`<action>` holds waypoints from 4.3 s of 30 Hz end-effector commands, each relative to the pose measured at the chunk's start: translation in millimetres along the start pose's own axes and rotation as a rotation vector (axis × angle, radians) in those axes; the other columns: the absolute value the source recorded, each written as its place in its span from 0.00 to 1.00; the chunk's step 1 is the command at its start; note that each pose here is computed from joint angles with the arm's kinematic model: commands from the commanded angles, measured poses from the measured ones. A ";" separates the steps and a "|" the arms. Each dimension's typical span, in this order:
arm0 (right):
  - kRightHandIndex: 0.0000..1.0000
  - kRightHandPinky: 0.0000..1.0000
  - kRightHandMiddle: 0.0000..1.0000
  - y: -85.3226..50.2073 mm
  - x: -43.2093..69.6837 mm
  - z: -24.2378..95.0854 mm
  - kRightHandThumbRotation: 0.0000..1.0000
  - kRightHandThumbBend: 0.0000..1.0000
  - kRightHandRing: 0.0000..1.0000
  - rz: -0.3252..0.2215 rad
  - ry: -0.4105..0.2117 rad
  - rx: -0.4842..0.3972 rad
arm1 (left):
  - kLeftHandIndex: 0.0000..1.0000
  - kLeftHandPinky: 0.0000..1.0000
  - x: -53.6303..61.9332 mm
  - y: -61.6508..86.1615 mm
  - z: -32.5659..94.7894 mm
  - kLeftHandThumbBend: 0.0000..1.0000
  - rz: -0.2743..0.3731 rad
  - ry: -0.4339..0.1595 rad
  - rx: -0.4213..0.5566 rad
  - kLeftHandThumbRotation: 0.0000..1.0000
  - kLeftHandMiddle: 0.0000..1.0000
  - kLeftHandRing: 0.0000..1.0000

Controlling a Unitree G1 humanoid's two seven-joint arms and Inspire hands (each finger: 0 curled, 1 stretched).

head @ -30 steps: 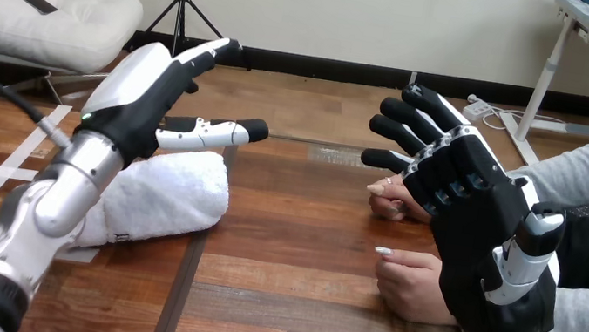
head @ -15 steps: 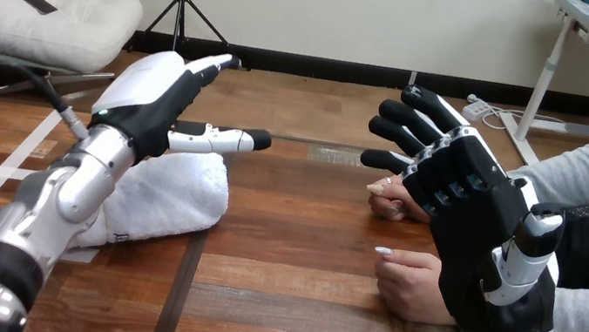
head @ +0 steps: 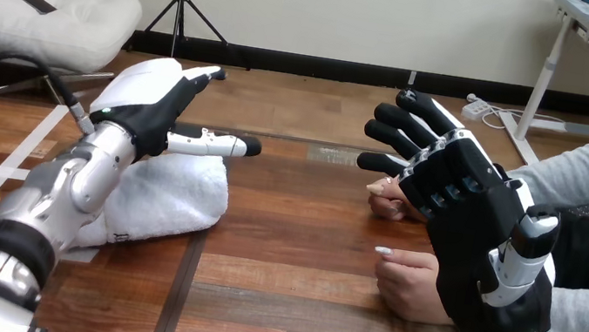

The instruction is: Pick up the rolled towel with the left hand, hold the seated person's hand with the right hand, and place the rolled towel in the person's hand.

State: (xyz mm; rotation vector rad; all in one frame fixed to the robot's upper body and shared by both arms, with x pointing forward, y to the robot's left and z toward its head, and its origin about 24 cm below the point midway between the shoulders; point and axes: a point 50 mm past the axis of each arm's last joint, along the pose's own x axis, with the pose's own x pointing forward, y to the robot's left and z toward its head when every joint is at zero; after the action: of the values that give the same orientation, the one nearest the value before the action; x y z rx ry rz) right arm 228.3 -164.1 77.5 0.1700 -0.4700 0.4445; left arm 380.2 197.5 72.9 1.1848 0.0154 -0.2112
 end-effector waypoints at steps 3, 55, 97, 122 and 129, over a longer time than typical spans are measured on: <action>0.84 0.74 0.84 -2.7 20.6 12.2 1.00 1.00 0.83 0.026 -0.102 -0.013 | 0.92 0.83 17.3 30.2 22.9 0.96 0.058 -0.009 0.087 0.78 0.94 0.92; 0.84 0.75 0.83 -5.1 19.7 14.5 1.00 1.00 0.83 0.024 -0.116 -0.027 | 0.91 0.92 17.7 12.5 13.3 1.00 -0.188 0.118 0.328 0.75 0.94 0.92; 0.83 0.71 0.82 -3.2 20.3 18.9 1.00 1.00 0.81 0.012 -0.134 -0.034 | 0.95 0.99 16.5 0.7 15.8 1.00 -0.251 0.100 0.401 0.65 0.99 0.98; 0.82 0.68 0.81 -1.7 19.9 24.0 1.00 1.00 0.79 0.012 -0.152 -0.033 | 1.00 1.00 14.3 -12.9 16.6 1.00 -0.283 0.084 0.539 0.64 1.00 1.00; 0.81 0.68 0.81 -0.6 19.7 26.0 1.00 1.00 0.80 0.013 -0.154 -0.037 | 1.00 1.00 13.7 -16.7 17.0 1.00 -0.284 0.082 0.538 0.65 1.00 1.00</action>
State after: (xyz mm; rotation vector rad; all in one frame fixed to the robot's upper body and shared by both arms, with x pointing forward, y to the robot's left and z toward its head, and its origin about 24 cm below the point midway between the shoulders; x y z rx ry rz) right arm 231.4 -165.9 88.1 0.1797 -0.5296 0.4208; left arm 382.5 183.0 50.8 1.7061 0.2783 -0.4611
